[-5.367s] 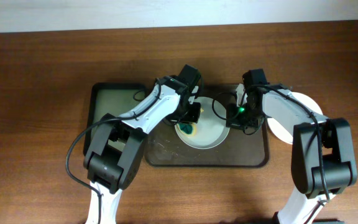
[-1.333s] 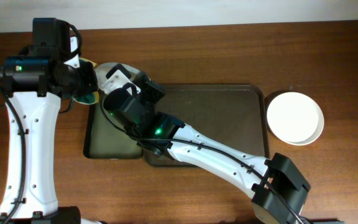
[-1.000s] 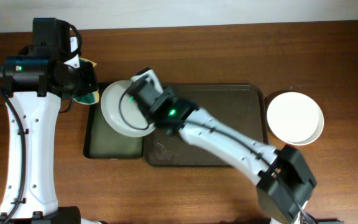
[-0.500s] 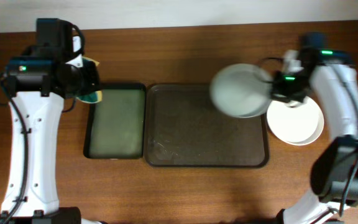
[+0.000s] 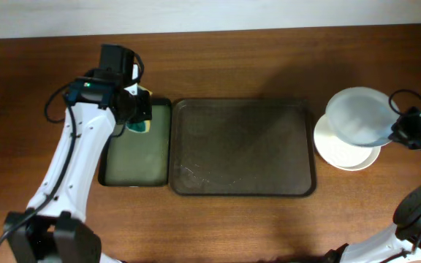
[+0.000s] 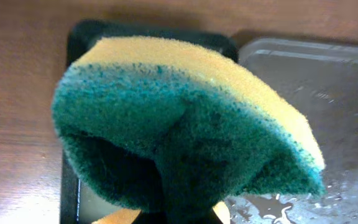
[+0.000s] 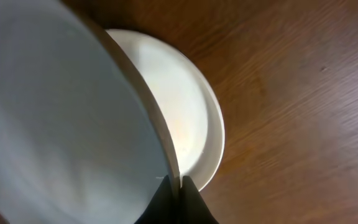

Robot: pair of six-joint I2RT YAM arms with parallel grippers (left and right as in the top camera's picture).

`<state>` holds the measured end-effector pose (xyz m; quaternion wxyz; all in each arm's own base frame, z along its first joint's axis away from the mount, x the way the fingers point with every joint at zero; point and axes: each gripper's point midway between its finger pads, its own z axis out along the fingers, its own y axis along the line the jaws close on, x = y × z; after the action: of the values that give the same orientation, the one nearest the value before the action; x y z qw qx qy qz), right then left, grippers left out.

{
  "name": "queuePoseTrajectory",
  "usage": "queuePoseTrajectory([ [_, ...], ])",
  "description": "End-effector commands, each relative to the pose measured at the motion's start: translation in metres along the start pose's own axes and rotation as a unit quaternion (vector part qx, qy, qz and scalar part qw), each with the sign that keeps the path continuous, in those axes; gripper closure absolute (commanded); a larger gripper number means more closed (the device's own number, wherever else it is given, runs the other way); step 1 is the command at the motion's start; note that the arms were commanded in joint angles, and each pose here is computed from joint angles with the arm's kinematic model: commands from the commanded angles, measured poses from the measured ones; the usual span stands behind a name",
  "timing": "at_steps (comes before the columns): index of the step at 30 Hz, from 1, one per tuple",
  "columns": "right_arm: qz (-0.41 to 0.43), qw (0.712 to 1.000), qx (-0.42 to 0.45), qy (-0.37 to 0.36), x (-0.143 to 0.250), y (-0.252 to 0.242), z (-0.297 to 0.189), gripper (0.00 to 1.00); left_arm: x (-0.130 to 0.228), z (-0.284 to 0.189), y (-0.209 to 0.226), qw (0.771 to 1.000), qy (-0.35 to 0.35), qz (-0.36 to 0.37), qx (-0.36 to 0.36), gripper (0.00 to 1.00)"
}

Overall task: Clean dirty plates on tray and stack at the side
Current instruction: 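Lift the plate with right gripper and carry it onto the right stack, then lower the sponge into the left basin and open the left gripper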

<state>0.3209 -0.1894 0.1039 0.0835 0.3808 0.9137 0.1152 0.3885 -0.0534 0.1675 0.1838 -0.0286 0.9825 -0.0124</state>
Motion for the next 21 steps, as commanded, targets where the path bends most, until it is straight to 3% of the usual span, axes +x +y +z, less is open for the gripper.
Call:
queuePoseTrajectory([
  [1,-0.006,1.000,0.009,0.014,0.014,-0.006,0.017,0.96,0.003,0.018,0.001,1.000,0.018,-0.004,-0.008,1.00],
  [10,-0.008,1.000,0.004,0.024,0.028,-0.006,0.045,0.95,0.012,0.062,0.001,0.998,0.064,-0.002,-0.017,1.00],
  [13,-0.020,0.999,0.004,0.027,0.031,0.002,0.047,0.76,0.016,0.075,0.002,0.997,0.080,-0.001,-0.021,1.00],
  [15,-0.023,0.999,0.004,0.030,0.032,0.004,0.047,0.69,0.017,0.081,0.002,0.996,0.083,-0.001,-0.022,1.00],
  [21,-0.025,0.999,0.004,0.032,0.034,0.005,0.048,0.64,0.027,0.100,0.003,0.994,0.109,0.000,-0.027,1.00],
])
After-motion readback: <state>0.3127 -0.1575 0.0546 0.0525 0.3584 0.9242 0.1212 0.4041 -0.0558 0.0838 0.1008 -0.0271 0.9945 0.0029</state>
